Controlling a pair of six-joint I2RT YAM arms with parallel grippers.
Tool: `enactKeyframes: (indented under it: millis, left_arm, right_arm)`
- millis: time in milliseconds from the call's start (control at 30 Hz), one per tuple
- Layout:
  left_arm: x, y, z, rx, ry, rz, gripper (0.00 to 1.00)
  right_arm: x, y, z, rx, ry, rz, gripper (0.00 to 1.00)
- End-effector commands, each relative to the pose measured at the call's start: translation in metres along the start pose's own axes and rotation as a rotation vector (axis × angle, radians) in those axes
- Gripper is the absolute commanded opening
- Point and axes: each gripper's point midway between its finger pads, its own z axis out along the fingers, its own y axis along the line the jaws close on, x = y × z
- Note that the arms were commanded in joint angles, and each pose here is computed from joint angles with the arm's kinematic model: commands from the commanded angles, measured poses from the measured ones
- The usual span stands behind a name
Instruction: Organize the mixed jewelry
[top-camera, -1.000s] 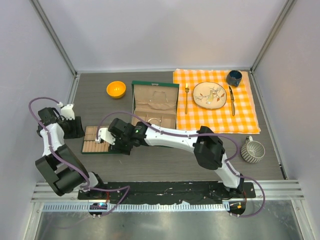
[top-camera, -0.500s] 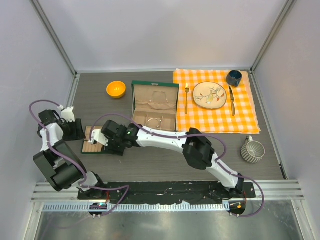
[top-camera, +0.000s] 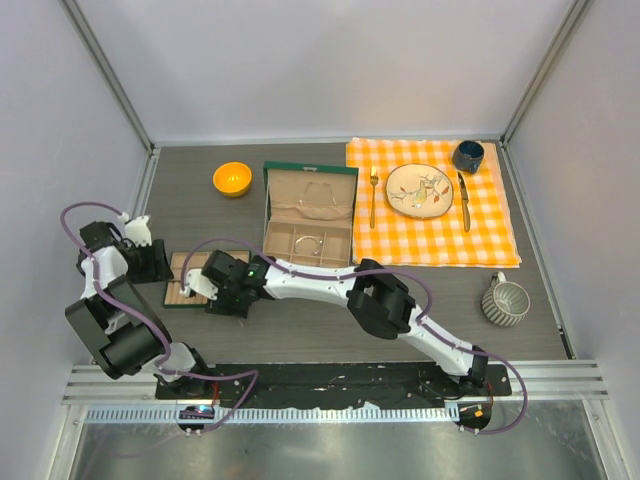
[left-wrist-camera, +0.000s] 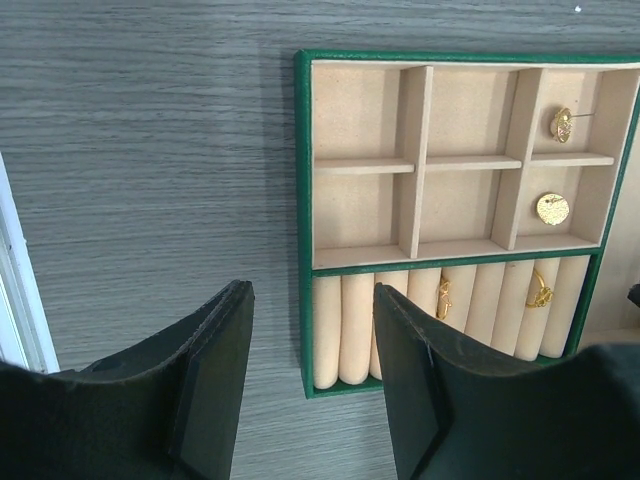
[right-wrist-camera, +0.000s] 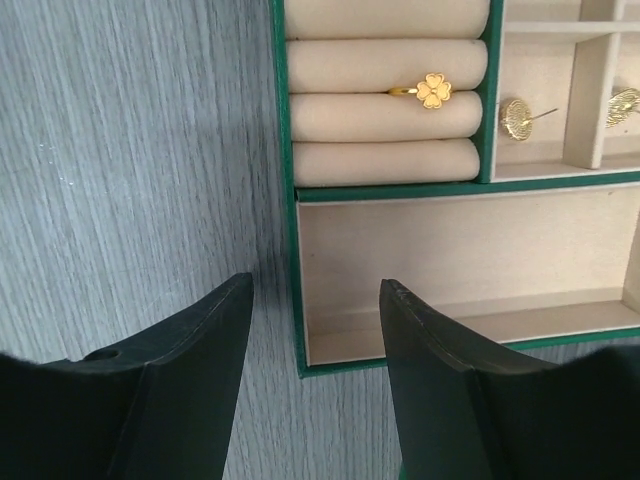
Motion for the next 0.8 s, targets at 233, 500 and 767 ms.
enactKeyframes:
  millis: [233, 500, 767]
  left_arm:
    - [-0.009, -0.002, -0.001, 0.024, -0.048, 0.026, 0.56]
    - [-0.003, -0.003, 0.002, 0.03, -0.037, 0.022, 0.56]
    - [0.002, -0.005, 0.006, 0.038, -0.032, 0.021, 0.56]
  right_arm:
    - [-0.022, -0.004, 0.001, 0.021, -0.062, -0.022, 0.52]
    - [-0.021, 0.0, 0.004, 0.003, -0.06, -0.012, 0.25]
    - [-0.029, 0.002, -0.001, 0.01, -0.065, -0.032, 0.01]
